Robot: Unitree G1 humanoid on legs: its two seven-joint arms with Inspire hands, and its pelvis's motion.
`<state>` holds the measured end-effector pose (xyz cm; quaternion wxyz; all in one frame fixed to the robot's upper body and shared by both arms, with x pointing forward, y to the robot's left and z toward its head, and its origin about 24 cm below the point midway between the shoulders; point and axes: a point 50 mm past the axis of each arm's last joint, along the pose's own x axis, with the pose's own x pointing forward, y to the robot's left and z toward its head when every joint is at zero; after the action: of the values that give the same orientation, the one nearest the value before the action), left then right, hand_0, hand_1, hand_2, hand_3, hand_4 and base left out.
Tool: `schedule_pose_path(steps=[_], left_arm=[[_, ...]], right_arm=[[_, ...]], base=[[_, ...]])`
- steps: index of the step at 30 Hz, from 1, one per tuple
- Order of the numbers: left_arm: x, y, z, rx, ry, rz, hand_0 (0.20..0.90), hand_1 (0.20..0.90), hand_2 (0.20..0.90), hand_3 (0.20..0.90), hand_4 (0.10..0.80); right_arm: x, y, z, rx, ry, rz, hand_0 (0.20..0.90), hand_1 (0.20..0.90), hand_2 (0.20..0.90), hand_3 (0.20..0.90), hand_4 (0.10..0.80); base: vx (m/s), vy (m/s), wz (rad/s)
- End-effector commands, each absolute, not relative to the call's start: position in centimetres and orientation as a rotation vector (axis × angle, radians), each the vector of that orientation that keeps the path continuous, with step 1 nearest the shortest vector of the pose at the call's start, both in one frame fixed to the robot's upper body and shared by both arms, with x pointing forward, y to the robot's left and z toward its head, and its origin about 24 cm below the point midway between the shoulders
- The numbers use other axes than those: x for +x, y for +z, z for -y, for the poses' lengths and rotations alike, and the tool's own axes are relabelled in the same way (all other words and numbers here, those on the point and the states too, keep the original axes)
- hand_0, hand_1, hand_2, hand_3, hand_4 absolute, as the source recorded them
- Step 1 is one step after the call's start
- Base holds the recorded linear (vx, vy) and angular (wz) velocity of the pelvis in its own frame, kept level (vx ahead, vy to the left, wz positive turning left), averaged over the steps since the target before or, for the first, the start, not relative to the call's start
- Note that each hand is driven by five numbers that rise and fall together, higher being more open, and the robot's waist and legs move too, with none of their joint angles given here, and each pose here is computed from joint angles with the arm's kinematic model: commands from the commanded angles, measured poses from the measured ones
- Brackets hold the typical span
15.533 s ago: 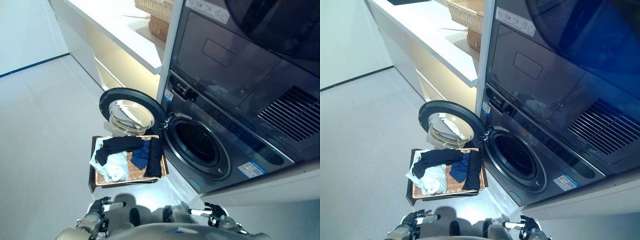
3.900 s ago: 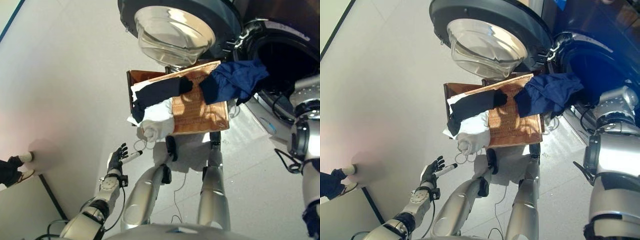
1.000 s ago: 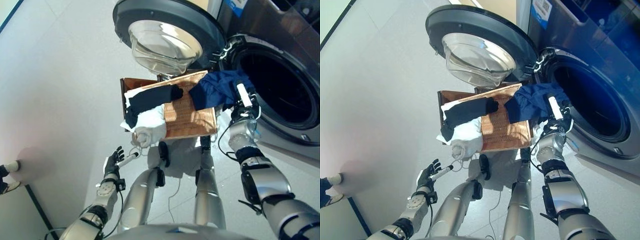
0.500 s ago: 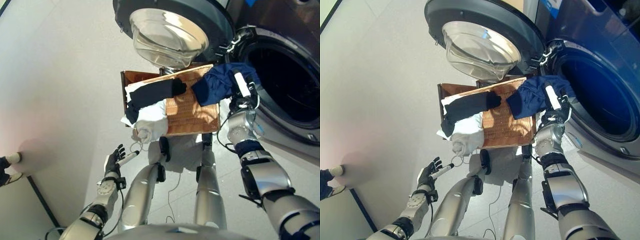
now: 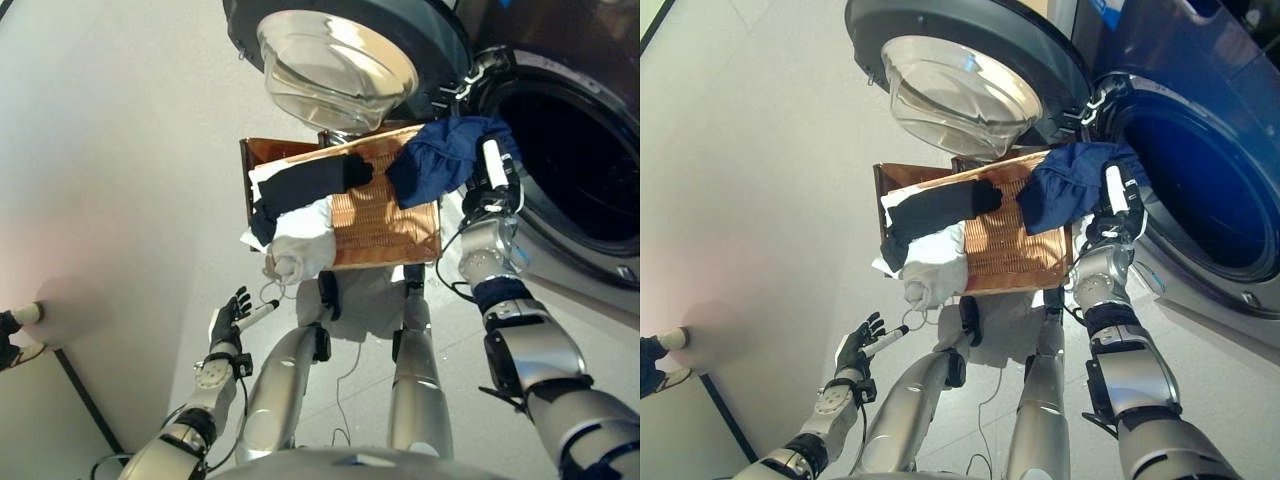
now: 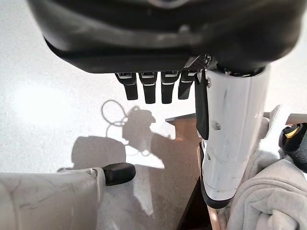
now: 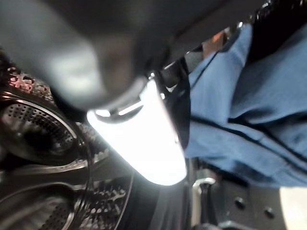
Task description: Pick up the clothes and place them into the washing machine
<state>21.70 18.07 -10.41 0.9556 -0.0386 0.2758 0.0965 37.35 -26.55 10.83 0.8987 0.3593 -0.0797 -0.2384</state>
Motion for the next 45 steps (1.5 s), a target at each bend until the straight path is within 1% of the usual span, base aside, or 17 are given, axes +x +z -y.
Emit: schedule_pose_path(steps=[1,16,26,37,39,40,42,43,45], left_arm=[[20.9,-10.3,-21.3,-0.045,0.294,-0.552,0.900,0.900,0.900,0.900,0.800],[20.8,-10.3,-21.4,-0.042,0.302,-0.551,0.900,0.900,0.900,0.900,0.800],[20.6,-10.5,-21.5,-0.050,0.318,-0.557,0.900,0.900,0.900,0.900,0.800],[20.3,-10.7,-21.6,-0.056,0.328,-0.570,0.900,0.900,0.900,0.900,0.800],[20.2,-10.8,-21.9,-0.048,0.336,-0.575,0.900,0.900,0.900,0.900,0.800],[20.2,-10.7,-21.9,-0.049,0.336,-0.574,0.900,0.900,0.900,0.900,0.800],[20.0,-10.8,-22.0,-0.043,0.337,-0.580,0.900,0.900,0.900,0.900,0.800],[19.7,-11.0,-22.2,-0.034,0.339,-0.593,0.900,0.900,0.900,0.900,0.800],[19.7,-11.0,-22.2,-0.033,0.337,-0.595,0.900,0.900,0.900,0.900,0.800]], right_arm=[[38.5,17.3,25.6,0.719,-0.356,0.400,0.200,0.200,0.200,0.200,0.300],[37.8,16.0,26.7,0.741,-0.439,0.394,0.200,0.200,0.200,0.200,0.300],[36.7,14.8,29.0,0.796,-0.545,0.406,0.200,0.200,0.200,0.200,0.300],[34.9,16.6,33.3,0.886,-0.694,0.547,0.200,0.200,0.200,0.200,0.300],[33.8,18.6,36.2,0.891,-0.787,0.621,0.200,0.200,0.200,0.200,0.300],[33.8,18.7,36.2,0.891,-0.787,0.623,0.200,0.200,0.200,0.200,0.300],[33.1,19.8,37.6,0.906,-0.825,0.668,0.200,0.200,0.200,0.200,0.300],[32.2,21.5,39.1,0.922,-0.867,0.729,0.200,0.200,0.200,0.200,0.300],[31.8,22.3,39.8,0.924,-0.882,0.751,0.200,0.200,0.200,0.200,0.300]], base=[[0.000,0.000,0.00],[0.000,0.000,0.00],[0.000,0.000,0.00],[0.002,0.001,-0.01],[0.000,0.000,0.00],[0.000,0.000,0.00],[0.019,-0.004,0.00],[0.000,0.000,0.00],[-0.002,-0.006,-0.02]])
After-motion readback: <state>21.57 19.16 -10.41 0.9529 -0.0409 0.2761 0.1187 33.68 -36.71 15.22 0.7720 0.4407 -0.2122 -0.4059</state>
